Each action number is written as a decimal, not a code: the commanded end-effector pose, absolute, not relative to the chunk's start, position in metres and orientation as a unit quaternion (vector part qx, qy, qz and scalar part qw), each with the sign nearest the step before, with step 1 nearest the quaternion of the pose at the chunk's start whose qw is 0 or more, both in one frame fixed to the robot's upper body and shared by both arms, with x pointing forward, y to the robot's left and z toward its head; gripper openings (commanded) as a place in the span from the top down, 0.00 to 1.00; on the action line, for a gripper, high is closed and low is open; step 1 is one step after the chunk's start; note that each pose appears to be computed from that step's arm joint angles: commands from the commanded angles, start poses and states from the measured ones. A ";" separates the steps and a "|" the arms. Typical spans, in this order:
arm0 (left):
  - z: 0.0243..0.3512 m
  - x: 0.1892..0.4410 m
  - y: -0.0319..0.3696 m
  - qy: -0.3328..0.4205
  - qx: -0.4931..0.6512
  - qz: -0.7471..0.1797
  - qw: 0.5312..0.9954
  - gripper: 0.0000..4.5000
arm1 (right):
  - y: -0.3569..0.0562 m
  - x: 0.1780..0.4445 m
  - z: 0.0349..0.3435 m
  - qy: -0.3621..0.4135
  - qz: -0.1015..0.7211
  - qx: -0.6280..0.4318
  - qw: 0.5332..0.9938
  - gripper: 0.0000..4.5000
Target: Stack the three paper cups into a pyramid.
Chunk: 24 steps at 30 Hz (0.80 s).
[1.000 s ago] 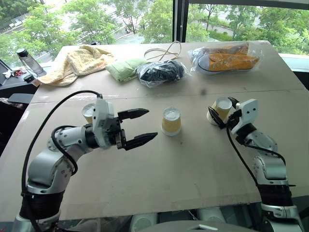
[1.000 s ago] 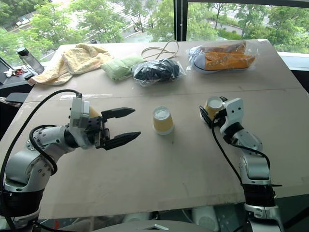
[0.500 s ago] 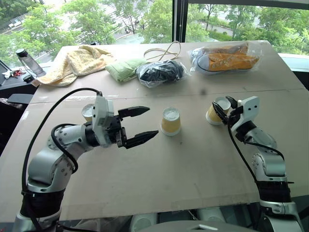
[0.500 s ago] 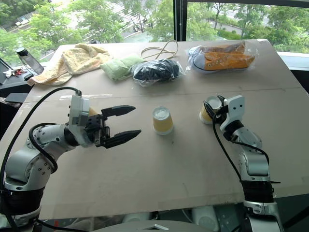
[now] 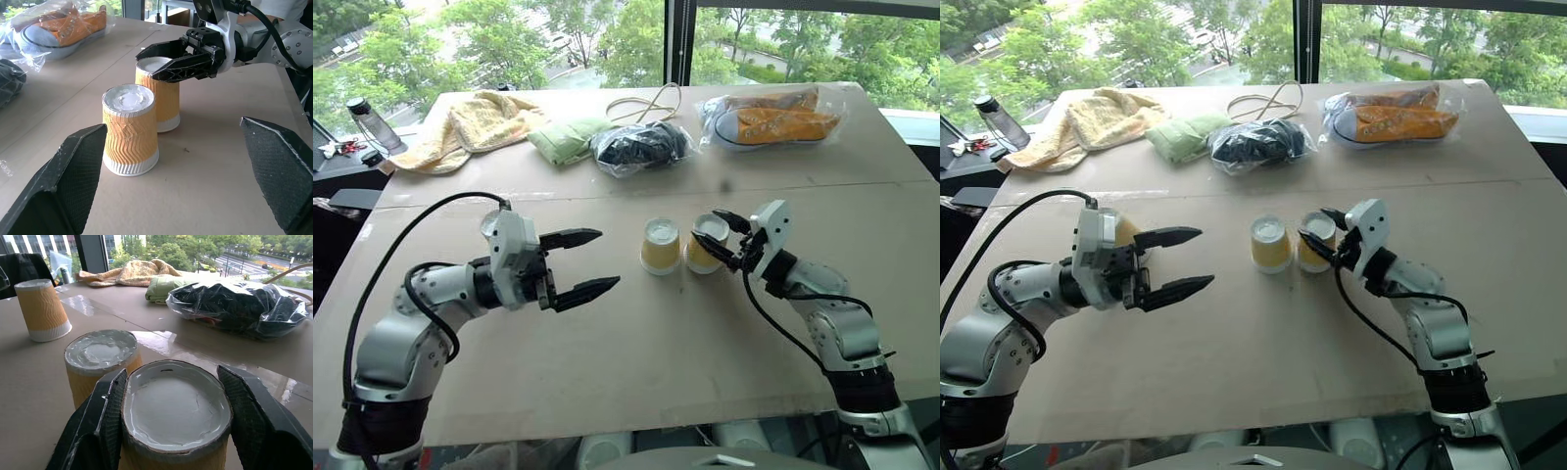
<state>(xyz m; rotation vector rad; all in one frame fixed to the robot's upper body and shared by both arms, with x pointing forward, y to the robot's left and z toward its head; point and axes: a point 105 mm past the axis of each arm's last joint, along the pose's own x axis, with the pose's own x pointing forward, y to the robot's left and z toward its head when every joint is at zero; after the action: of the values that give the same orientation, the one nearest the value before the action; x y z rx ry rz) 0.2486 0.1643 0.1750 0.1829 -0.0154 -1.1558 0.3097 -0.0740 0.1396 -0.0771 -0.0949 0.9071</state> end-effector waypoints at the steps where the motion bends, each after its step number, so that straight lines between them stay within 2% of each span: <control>1: 0.182 0.246 0.170 -0.020 0.109 -0.537 0.836 0.00 | -0.068 0.302 0.146 -0.060 0.467 -0.060 0.880 0.52; 14: 0.181 0.248 0.173 -0.017 0.112 -0.536 0.837 0.00 | -0.062 0.308 0.146 -0.081 0.460 -0.080 0.881 0.52; 15: 0.181 0.248 0.173 -0.018 0.111 -0.536 0.836 0.00 | -0.062 0.309 0.147 -0.084 0.456 -0.079 0.882 0.29; 16: 0.181 0.248 0.172 -0.018 0.111 -0.537 0.836 0.00 | -0.062 0.311 0.148 -0.088 0.452 -0.079 0.884 0.22; 18: 0.181 0.248 0.171 -0.019 0.110 -0.537 0.836 0.00 | -0.062 0.312 0.148 -0.089 0.449 -0.079 0.886 0.01; 24: 0.182 0.247 0.171 -0.031 0.094 -0.528 0.843 0.00 | -0.070 0.311 0.155 -0.103 0.441 -0.064 0.889 0.01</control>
<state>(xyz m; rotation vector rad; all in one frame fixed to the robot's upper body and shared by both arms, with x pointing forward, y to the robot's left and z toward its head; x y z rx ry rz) 0.2497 0.1711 0.1732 0.1895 -0.0155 -1.1259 0.3140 -0.0663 0.1374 -0.1423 -0.1374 0.9216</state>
